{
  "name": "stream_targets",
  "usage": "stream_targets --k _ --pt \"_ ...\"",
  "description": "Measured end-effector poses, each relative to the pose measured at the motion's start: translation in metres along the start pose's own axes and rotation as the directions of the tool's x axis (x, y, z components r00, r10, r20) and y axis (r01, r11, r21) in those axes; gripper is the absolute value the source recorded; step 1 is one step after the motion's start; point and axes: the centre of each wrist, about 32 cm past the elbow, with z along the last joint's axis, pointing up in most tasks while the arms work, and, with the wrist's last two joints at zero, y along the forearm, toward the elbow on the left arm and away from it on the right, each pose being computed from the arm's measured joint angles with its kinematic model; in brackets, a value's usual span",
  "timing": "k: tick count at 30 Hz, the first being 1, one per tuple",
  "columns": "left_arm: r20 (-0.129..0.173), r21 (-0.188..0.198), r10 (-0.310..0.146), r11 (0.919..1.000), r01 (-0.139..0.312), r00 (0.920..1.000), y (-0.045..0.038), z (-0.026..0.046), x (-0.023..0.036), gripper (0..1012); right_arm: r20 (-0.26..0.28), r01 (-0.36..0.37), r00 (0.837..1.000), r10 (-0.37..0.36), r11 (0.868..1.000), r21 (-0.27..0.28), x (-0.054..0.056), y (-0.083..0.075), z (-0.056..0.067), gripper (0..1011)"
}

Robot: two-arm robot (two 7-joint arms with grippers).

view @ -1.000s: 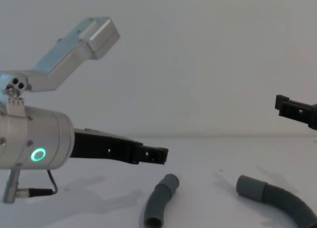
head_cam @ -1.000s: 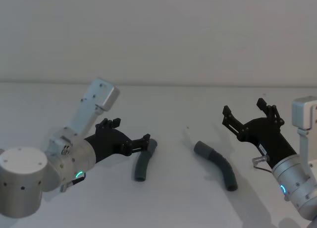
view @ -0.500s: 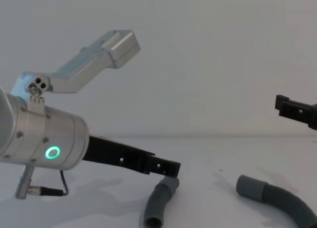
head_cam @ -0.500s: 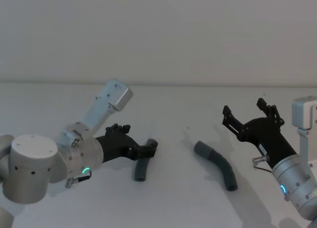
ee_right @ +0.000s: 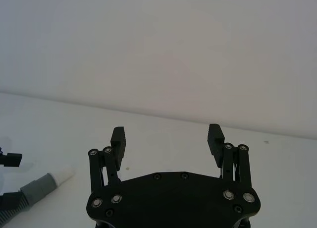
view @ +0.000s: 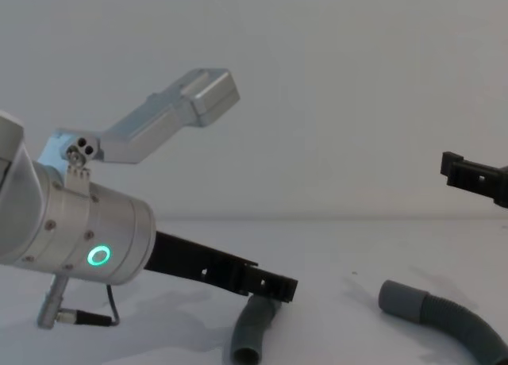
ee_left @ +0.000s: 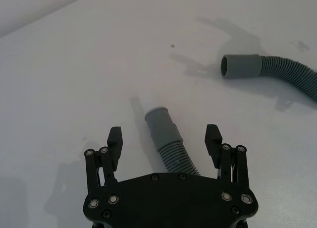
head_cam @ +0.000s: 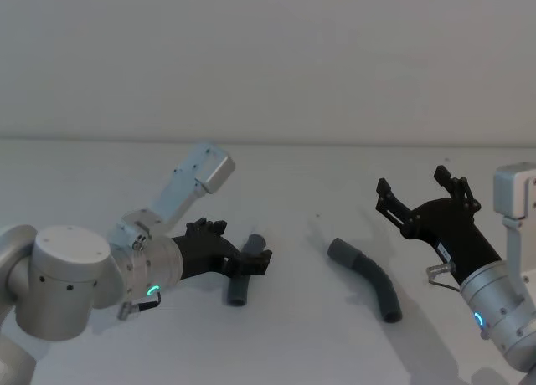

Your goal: Use both hands to pick up one end of the pipe from the table, align the ends, and insert them.

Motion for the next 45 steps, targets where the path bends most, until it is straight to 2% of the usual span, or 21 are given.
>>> stream_targets --k 25,45 --pt "0.028 0.066 -0.027 0.9975 0.026 0.9992 -0.0148 0.0005 -0.0040 1001 0.000 0.000 1.000 0.000 1.000 0.000 0.000 0.000 0.000 1006" --pt "0.036 0.083 -0.020 0.9964 0.017 0.9992 -0.0216 -0.0042 -0.0035 983 0.000 0.000 1.000 0.000 1.000 0.000 0.000 0.000 0.000 1006"
